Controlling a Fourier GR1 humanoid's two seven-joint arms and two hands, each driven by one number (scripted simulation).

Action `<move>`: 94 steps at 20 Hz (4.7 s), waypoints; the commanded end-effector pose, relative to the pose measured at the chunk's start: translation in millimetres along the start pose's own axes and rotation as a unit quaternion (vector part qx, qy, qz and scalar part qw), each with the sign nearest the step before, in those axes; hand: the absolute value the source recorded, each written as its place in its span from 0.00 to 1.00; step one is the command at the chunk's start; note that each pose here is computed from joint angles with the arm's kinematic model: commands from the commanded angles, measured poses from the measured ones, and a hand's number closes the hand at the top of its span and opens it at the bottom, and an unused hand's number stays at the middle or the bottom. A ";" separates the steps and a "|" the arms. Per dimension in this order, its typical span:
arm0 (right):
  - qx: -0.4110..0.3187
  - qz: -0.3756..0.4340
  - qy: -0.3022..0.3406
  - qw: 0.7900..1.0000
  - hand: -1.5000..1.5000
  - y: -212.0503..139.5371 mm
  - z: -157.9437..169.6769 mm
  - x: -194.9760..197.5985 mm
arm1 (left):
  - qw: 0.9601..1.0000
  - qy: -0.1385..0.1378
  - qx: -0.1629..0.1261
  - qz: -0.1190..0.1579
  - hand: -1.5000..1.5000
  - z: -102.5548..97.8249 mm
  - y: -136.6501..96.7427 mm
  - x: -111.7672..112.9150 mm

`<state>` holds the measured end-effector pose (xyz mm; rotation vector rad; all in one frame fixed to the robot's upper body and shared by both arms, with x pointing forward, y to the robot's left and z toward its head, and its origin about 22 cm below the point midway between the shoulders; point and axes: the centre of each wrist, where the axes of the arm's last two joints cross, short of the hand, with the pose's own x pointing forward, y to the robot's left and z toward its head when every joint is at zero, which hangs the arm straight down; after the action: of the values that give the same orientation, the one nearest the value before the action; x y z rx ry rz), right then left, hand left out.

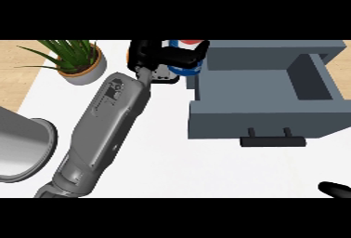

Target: Pick up the can, place it into the drawer and close the drawer

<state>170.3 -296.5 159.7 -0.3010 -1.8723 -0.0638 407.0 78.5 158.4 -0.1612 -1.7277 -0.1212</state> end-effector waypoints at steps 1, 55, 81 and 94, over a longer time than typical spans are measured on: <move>0.005 -0.012 0.001 1.000 0.00 2.5 12.4 -9.7 | 1.000 -0.007 -0.004 -0.018 1.00 -5.5 -31.1 19.7; 0.119 0.276 -0.129 0.945 0.00 49.2 -70.2 -7.0 | 0.994 0.014 0.102 -0.023 0.00 -60.0 -92.3 85.8; 0.122 0.492 -0.133 0.851 0.00 161.9 -155.4 -141.1 | 0.992 0.013 0.119 -0.048 0.00 -73.5 -42.0 118.0; 0.033 0.518 -0.162 0.839 0.00 193.7 -206.4 -129.3 | 0.993 0.020 0.113 -0.039 0.00 -66.0 8.4 84.7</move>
<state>435.6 -183.7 76.8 -1.2616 -1.7763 0.8472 455.9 55.8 263.4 0.0816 -1.6996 0.0119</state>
